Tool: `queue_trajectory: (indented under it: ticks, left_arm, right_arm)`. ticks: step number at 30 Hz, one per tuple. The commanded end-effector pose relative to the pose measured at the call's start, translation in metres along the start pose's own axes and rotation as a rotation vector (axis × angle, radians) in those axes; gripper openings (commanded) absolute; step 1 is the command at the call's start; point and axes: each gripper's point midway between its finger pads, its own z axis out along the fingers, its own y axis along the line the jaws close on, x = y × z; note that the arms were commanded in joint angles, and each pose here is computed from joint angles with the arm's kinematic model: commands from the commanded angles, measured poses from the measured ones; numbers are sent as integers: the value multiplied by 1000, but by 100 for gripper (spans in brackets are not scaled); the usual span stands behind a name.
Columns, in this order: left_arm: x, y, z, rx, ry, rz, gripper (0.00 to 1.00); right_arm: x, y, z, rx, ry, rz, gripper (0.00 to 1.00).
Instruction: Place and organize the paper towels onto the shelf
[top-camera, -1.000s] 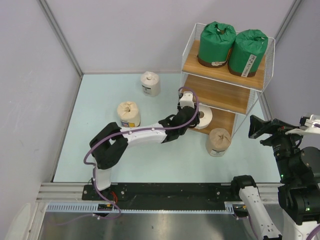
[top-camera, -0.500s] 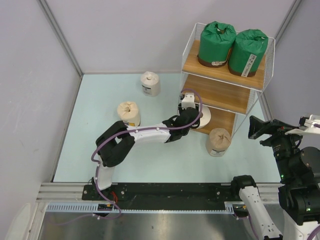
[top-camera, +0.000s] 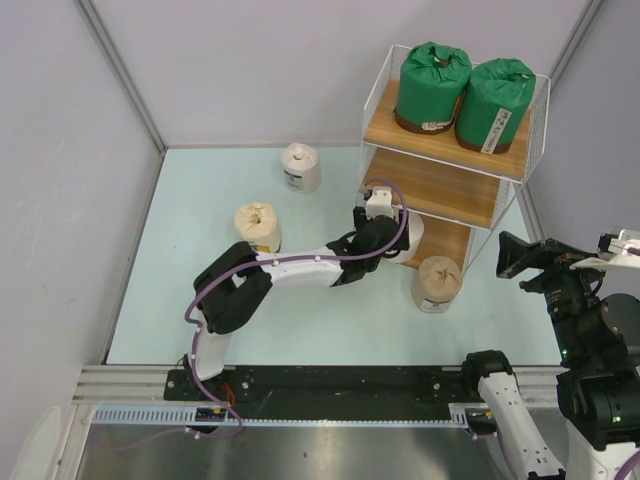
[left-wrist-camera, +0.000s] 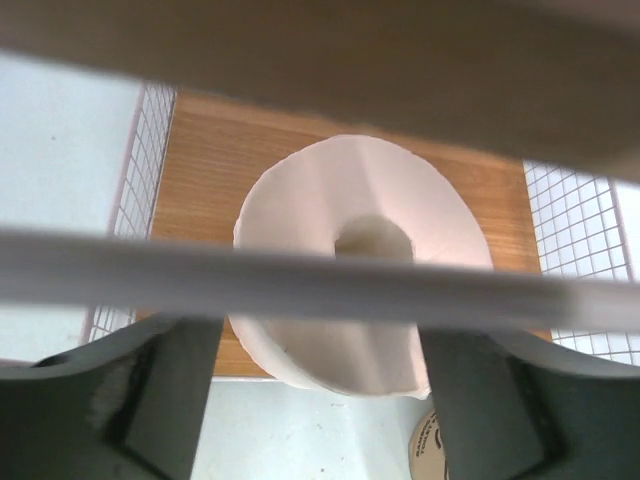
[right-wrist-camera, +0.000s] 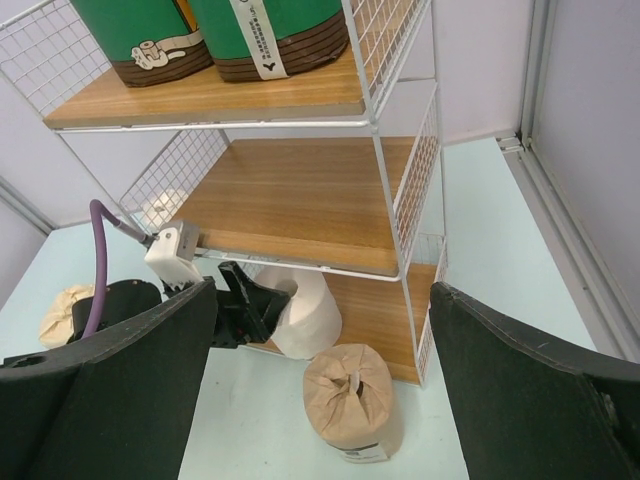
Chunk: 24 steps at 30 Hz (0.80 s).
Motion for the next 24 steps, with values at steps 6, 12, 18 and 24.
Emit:
queue_trajectory:
  ticks: [6,12,18,24]
  left_arm:
    - [-44,-12,-3,47,-92,-93,100]
    - [-56,-16,-22,103,-97,-133,100]
    - [-63,-21,-43,166,-93,-134,100]
    - [-65,-24,-78,203,-97,-75,100]
  right_arm:
    - [-4,0,-3,-6,-17,-13,92]
    - [-4,1,-6,-8,-23,-3,92]
    - [-5,1,-9,-13,-29,2,91]
    - [-10,-4,-18,4,-64,-5,91]
